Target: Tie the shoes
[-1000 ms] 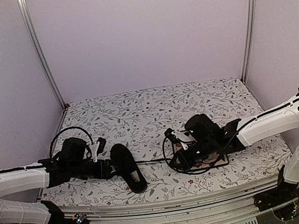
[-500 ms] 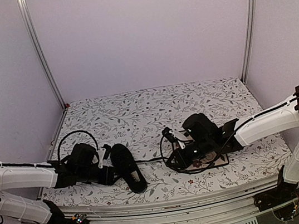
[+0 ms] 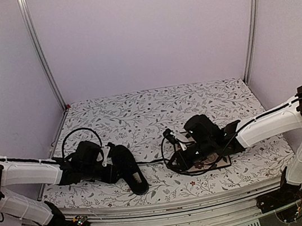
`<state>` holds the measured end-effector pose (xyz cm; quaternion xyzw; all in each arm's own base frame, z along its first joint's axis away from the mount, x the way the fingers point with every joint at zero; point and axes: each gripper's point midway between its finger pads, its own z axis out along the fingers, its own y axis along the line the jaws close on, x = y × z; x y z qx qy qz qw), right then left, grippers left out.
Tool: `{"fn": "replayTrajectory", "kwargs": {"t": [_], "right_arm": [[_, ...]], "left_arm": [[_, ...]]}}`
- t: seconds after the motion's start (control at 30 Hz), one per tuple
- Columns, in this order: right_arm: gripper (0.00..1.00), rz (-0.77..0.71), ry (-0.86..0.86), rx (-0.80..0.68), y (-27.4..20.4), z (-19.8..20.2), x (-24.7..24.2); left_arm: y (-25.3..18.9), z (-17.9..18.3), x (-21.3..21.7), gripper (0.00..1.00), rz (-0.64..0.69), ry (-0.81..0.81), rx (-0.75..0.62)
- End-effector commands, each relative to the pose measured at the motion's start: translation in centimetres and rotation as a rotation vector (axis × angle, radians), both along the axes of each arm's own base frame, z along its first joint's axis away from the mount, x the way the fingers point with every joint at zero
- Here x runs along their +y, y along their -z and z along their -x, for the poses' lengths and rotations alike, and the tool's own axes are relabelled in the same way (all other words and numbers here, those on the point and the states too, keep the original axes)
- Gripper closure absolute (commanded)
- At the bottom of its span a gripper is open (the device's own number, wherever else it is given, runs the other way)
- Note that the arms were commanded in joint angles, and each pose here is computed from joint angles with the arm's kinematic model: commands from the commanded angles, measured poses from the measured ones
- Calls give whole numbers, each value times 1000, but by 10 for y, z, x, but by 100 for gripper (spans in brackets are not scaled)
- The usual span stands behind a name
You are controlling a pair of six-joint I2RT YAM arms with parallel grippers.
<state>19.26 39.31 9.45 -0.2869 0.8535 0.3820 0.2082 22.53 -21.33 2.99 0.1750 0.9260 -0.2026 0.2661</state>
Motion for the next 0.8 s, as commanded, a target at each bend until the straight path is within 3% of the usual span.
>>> {"fn": "replayTrajectory", "kwargs": {"t": [0.0,0.13,0.4,0.77], "right_arm": [[98,-41,-5,-11,-11,-4,9],[98,-45,-7,-7,-10,-4,9],[98,-49,6,-14,-16,-5,8],[98,-93,102,-116,-58,-69,27]], "left_arm": [[9,1,-8,56,-37,48,26],[17,-3,-8,66,-79,42,50],[13,1,-8,99,-61,19,67],[-64,3,-47,100,238,61,24]]}}
